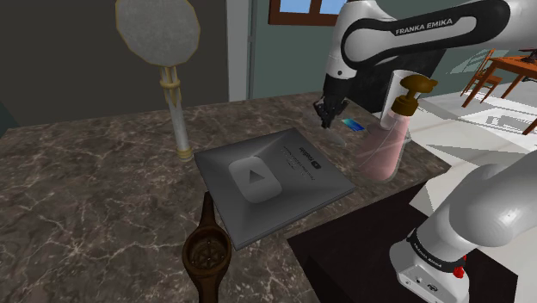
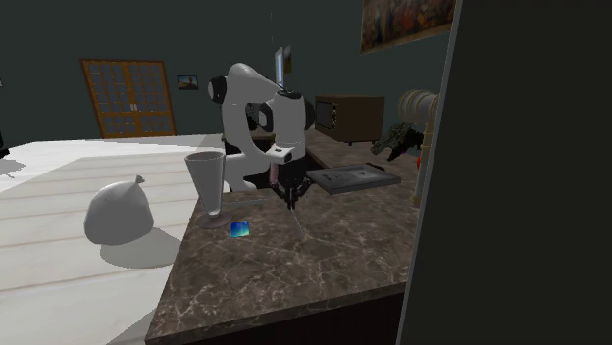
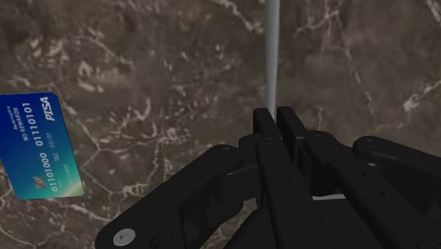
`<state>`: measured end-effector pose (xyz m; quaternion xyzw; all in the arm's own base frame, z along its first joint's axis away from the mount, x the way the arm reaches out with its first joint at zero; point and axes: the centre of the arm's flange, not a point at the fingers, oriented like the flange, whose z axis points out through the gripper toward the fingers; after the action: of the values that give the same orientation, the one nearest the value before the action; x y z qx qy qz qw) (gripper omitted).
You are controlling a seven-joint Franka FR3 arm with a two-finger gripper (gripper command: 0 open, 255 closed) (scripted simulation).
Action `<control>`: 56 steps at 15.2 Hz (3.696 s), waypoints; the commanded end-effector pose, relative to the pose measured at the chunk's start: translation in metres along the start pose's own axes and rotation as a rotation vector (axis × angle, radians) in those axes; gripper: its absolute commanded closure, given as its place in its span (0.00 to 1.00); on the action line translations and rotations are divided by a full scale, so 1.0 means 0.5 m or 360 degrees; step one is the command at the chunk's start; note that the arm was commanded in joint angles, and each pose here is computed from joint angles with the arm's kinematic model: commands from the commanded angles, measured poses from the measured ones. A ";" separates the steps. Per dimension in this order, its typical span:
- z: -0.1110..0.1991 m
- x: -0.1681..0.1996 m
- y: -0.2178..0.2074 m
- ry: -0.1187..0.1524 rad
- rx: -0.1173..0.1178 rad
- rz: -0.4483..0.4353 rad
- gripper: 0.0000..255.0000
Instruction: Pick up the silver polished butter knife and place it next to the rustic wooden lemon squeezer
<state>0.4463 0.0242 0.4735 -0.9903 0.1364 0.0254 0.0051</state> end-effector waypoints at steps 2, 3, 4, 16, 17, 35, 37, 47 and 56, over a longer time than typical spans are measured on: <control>-0.032 -0.002 0.000 -0.0001 0.0000 0.0000 1.00; -0.043 -0.003 0.000 -0.0001 0.0000 0.0000 1.00; -0.053 -0.003 0.000 -0.0001 0.0000 0.0000 1.00; -0.180 -0.010 0.000 -0.0001 0.0000 0.0000 1.00; -0.190 -0.011 0.000 -0.0001 0.0000 0.0000 1.00; -0.187 -0.330 -0.277 -0.0001 0.0000 0.0000 1.00; -0.185 -0.370 -0.312 -0.0001 0.0000 0.0000 1.00; -0.174 -0.569 -0.485 -0.0001 0.0000 0.0000 1.00; -0.164 -0.748 -0.641 -0.0001 0.0000 0.0000 1.00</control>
<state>0.1851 0.4171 0.5739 -0.9904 0.1358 0.0251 0.0041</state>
